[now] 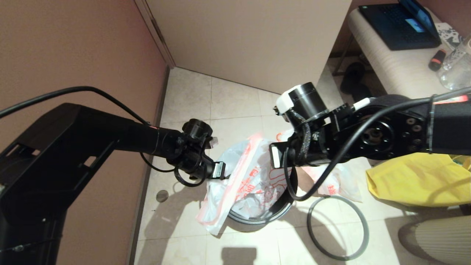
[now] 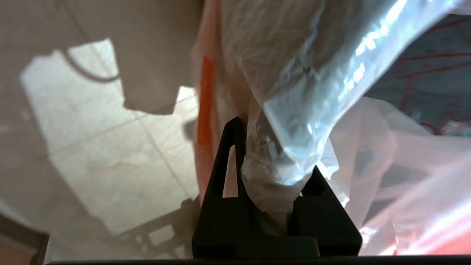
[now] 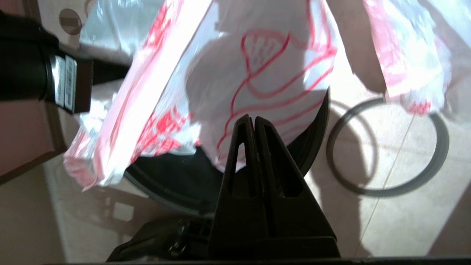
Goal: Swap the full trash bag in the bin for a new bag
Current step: Put the new garbage bag on the trash can
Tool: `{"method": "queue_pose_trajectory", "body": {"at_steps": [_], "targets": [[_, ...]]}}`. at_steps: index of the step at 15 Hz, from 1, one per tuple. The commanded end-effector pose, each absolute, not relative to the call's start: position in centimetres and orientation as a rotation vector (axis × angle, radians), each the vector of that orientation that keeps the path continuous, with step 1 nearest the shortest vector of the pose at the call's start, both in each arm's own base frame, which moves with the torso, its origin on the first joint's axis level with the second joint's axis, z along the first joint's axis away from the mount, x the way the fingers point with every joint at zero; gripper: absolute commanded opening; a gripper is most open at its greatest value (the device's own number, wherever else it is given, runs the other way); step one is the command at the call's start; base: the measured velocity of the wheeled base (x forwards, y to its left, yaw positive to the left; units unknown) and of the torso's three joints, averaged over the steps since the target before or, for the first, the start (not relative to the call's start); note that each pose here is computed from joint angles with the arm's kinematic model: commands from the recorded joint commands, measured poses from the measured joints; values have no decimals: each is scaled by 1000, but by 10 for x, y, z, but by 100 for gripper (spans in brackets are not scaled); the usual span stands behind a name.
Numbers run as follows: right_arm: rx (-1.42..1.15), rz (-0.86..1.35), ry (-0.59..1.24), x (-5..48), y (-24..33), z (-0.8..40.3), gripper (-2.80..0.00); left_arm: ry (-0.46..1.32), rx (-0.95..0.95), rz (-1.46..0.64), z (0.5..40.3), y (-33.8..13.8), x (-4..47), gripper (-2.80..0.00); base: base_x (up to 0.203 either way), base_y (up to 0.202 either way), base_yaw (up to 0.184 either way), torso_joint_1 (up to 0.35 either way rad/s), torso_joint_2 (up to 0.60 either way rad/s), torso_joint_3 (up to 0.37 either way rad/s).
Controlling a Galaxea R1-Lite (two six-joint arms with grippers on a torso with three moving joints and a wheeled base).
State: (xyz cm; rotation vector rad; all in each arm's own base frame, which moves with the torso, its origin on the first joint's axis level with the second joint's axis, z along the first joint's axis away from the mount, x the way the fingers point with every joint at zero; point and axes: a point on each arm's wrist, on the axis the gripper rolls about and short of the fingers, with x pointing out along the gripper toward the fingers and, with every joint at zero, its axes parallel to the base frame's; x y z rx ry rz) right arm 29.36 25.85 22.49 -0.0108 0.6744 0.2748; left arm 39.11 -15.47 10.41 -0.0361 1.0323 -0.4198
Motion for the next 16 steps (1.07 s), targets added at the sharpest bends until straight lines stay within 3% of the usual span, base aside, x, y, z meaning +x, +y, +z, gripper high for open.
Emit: {"method": "queue_pose_trajectory", "body": {"at_steps": [1,4,6,11,16], "targets": [[-97,302,685,321,294,192,-280,1104,-9,-330,72,-143,385,-280,0,0,0,0,0,0],[-171,381,608,315,319,203,-280,937,-30,-288,44,-139,389,-280,0,0,0,0,0,0],[-232,378,598,312,324,200,-280,928,-28,-298,29,-144,385,-280,0,0,0,0,0,0],[-349,431,659,293,337,189,-280,719,-58,-334,18,-144,386,-280,0,0,0,0,0,0],[-219,540,717,299,331,193,-280,701,-73,-332,15,-138,389,-280,0,0,0,0,0,0]]}}
